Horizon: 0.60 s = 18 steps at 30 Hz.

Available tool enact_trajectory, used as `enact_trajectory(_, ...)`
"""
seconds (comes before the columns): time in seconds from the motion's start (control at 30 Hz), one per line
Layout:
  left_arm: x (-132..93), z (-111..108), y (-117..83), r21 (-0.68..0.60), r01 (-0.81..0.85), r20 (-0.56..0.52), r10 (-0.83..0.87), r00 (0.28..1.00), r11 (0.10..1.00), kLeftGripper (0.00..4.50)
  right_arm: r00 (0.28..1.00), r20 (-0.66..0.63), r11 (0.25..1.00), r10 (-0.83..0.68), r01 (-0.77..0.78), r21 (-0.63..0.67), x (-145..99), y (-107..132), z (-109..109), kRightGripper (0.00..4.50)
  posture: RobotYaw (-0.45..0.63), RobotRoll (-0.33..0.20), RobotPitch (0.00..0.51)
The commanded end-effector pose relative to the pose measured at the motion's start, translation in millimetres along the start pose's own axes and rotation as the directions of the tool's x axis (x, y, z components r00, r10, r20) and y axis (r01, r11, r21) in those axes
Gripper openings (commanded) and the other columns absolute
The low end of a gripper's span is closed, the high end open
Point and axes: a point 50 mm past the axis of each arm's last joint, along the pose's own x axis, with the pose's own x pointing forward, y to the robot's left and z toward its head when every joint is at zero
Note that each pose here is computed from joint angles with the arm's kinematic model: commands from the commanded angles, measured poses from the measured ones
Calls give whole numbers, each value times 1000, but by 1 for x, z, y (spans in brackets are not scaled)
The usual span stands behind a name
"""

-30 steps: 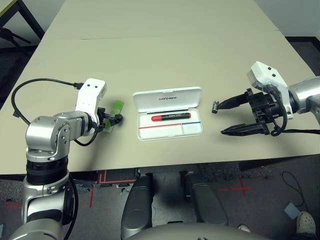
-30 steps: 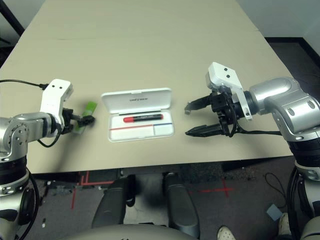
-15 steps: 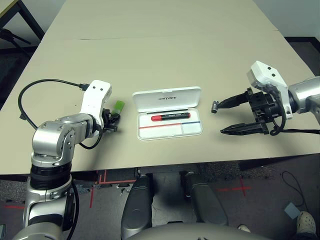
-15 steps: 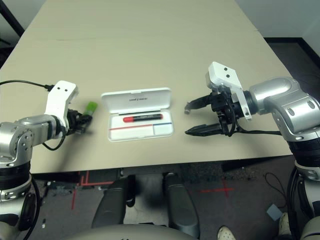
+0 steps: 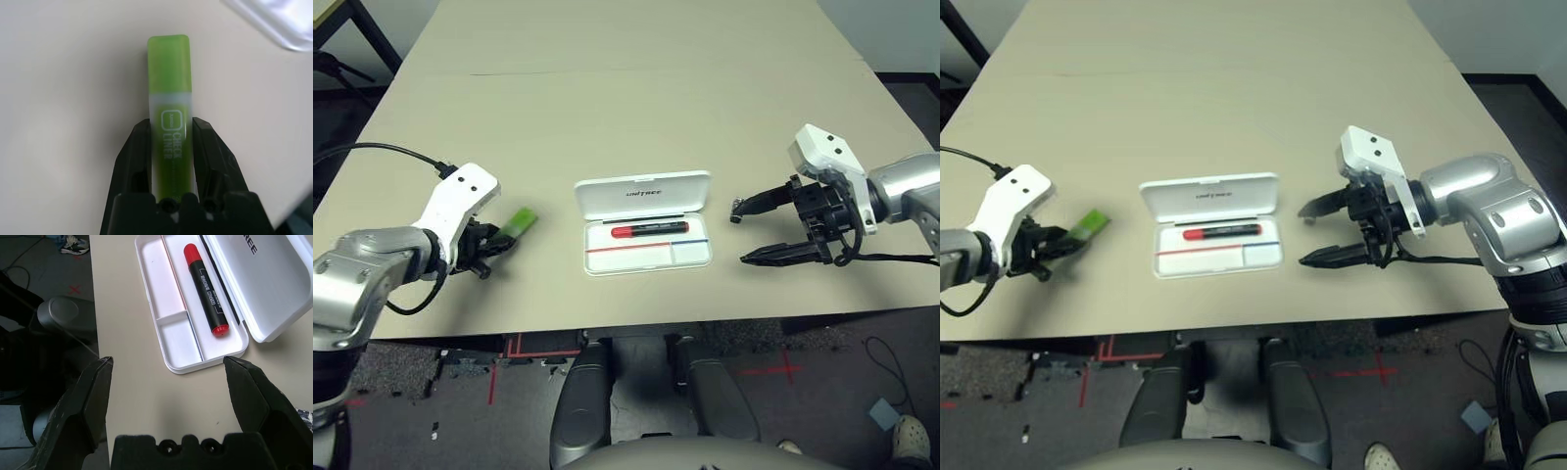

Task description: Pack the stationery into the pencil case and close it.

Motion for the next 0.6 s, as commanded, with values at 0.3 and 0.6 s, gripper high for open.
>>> enact_trajectory(0.3, 8, 36, -41, 378, 238, 68, -283, 957, 895, 1085, 1000, -21, 1000, 16, -16, -20, 0, -4, 0, 4500, 96, 0, 222)
enact_trajectory(0.6, 32, 76, -49, 552, 238, 89, -340, 936, 799, 1085, 999, -33, 1000, 11, -12, -23, 0, -5, -2, 4500, 91, 0, 216)
